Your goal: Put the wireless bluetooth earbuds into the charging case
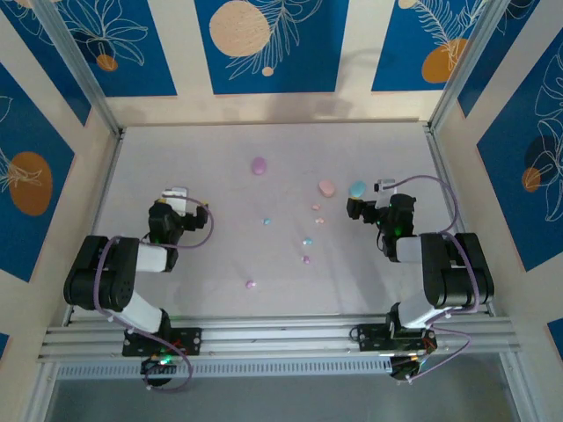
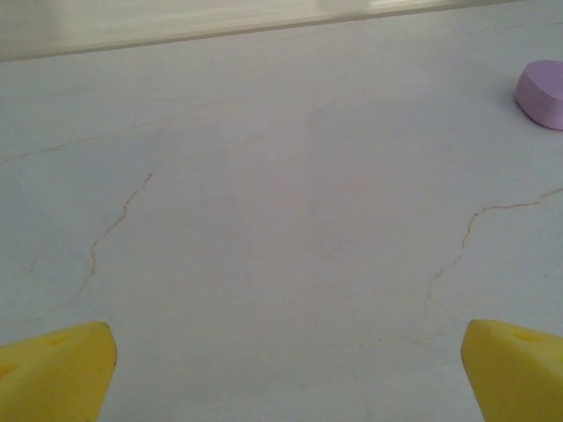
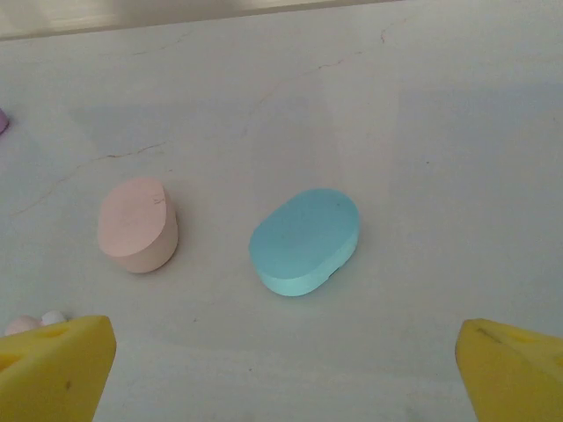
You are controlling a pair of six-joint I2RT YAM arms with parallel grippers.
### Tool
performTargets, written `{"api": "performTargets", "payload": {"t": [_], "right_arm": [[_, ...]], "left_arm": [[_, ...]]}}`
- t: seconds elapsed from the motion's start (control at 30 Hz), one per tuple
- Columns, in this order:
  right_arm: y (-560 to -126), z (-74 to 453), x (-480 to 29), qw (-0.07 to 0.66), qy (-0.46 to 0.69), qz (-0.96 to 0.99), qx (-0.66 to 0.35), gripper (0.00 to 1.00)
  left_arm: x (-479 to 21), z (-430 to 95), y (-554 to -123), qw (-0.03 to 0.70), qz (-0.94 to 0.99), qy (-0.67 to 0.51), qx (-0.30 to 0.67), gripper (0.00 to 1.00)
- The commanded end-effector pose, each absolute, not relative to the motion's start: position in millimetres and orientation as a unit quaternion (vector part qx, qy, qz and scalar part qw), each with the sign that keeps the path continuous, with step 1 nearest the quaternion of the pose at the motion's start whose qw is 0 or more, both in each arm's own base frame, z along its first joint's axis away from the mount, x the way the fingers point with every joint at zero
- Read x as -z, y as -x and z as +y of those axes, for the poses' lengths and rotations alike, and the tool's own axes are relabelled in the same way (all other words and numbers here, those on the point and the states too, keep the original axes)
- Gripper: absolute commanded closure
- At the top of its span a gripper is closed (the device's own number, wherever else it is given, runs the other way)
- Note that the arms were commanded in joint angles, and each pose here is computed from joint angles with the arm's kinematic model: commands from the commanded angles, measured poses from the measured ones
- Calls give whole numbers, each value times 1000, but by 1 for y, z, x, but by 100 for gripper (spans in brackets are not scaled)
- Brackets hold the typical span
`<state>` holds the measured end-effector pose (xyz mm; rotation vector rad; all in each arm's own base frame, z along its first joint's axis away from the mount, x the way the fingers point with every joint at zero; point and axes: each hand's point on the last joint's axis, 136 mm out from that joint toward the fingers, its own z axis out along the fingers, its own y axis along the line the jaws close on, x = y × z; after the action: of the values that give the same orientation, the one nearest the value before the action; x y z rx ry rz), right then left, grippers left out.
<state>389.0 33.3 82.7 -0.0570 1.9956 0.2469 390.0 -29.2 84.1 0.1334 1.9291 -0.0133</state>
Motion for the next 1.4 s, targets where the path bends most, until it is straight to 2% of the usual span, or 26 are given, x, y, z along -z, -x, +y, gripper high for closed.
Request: {"api": "performTargets", "payload": {"t": [0.0, 0.8, 1.0, 1.03, 1.13, 1.2, 1.27, 1.37], "right_arm": [[-396, 34, -94, 551, 29, 827, -105, 1], [-396, 34, -95, 552, 29, 827, -105, 1], [-389, 43, -110, 561, 52, 821, -96, 1], [-387, 47, -119, 552, 55, 826, -104, 1], [-383, 51, -126, 458, 3, 877, -145, 1], [-382, 63, -132, 417, -8, 890, -185, 1], [-380, 90, -140, 382, 17, 888, -255, 1], [-386, 108, -138, 331, 6, 903, -274, 2]], "left_arm": [[-91, -31, -396, 576, 815, -69, 9, 0], [-91, -27, -396, 575, 816, -61, 2, 0], [-115, -9, -382, 605, 795, -15, -26, 0], [-121, -6, -379, 601, 798, -5, -29, 0], [-141, 3, -373, 597, 801, 27, -38, 0], [-158, 15, -368, 605, 790, 88, -34, 0], [-174, 20, -364, 609, 782, 134, -16, 0], [-193, -5, -362, 609, 784, 105, 58, 0]]}}
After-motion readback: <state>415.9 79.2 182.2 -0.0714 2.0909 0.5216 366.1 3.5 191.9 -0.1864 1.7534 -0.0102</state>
